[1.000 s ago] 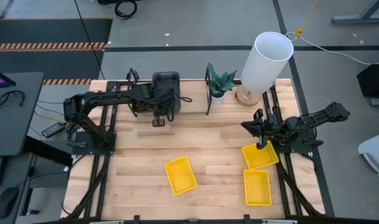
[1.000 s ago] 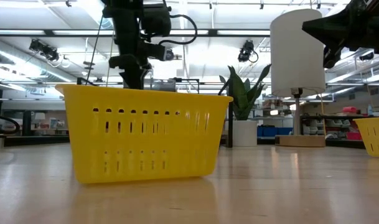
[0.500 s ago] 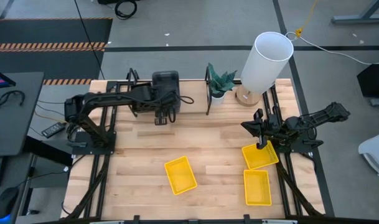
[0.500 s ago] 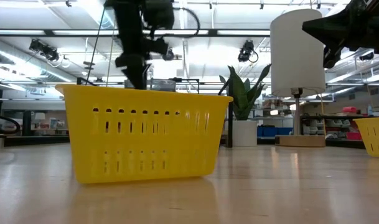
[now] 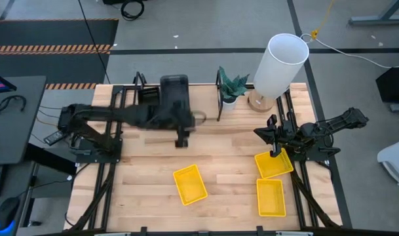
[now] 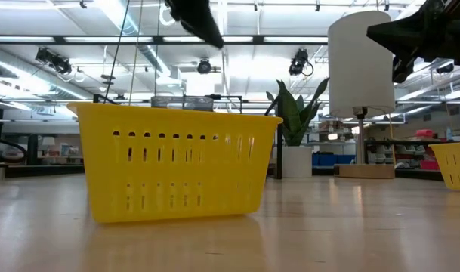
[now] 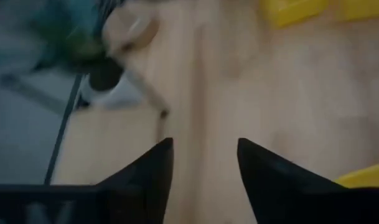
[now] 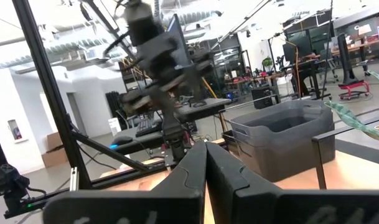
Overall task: Stack baskets on shelf by color
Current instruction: Adjust the yellow bin on the table
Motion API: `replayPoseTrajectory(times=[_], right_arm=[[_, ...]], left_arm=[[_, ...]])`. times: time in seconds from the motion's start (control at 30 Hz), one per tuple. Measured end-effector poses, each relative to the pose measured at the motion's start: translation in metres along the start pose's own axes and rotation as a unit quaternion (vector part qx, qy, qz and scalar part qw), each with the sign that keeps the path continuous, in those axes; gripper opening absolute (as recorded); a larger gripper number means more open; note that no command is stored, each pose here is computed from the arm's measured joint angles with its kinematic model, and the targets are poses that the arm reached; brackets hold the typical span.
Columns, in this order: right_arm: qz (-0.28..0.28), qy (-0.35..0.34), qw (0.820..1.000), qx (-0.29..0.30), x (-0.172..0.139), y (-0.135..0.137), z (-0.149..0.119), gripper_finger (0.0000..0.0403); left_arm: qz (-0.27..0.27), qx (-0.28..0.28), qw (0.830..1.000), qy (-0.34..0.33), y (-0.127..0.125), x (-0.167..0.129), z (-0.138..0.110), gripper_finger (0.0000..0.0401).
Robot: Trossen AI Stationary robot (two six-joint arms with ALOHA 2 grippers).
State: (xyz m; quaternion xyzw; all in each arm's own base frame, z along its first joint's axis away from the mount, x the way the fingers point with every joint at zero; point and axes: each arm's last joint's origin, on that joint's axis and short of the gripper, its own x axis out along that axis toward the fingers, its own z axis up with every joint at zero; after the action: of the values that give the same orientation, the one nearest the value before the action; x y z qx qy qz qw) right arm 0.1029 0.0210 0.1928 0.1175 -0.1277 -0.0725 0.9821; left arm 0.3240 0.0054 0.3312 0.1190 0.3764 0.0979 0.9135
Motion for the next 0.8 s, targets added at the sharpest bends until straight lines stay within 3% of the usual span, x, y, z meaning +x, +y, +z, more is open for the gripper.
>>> replayPoseTrajectory(times=[0.13, 0.3, 0.67, 0.8], right_arm=[[0.0, 0.0, 1.0, 0.0, 0.0, 0.0, 0.0, 0.0012], [0.0, 0.0, 1.0, 0.0, 0.0, 0.0, 0.0, 0.0012], [0.0, -0.003, 1.0, 0.001, 0.0, 0.0, 0.001, 0.0012], [0.0, -0.004, 1.0, 0.002, 0.0, 0.0, 0.001, 0.0012]], left_arm=[[-0.005, 0.01, 0.997, -0.077, -0.03, -0.006, -0.017, 0.0151], [-0.001, -0.005, 0.983, -0.181, -0.045, -0.012, -0.048, 0.0115], [0.043, -0.059, 0.931, -0.359, -0.033, -0.045, -0.119, 0.0049], [0.106, -0.075, 0.913, -0.386, -0.024, -0.057, -0.139, 0.0031]])
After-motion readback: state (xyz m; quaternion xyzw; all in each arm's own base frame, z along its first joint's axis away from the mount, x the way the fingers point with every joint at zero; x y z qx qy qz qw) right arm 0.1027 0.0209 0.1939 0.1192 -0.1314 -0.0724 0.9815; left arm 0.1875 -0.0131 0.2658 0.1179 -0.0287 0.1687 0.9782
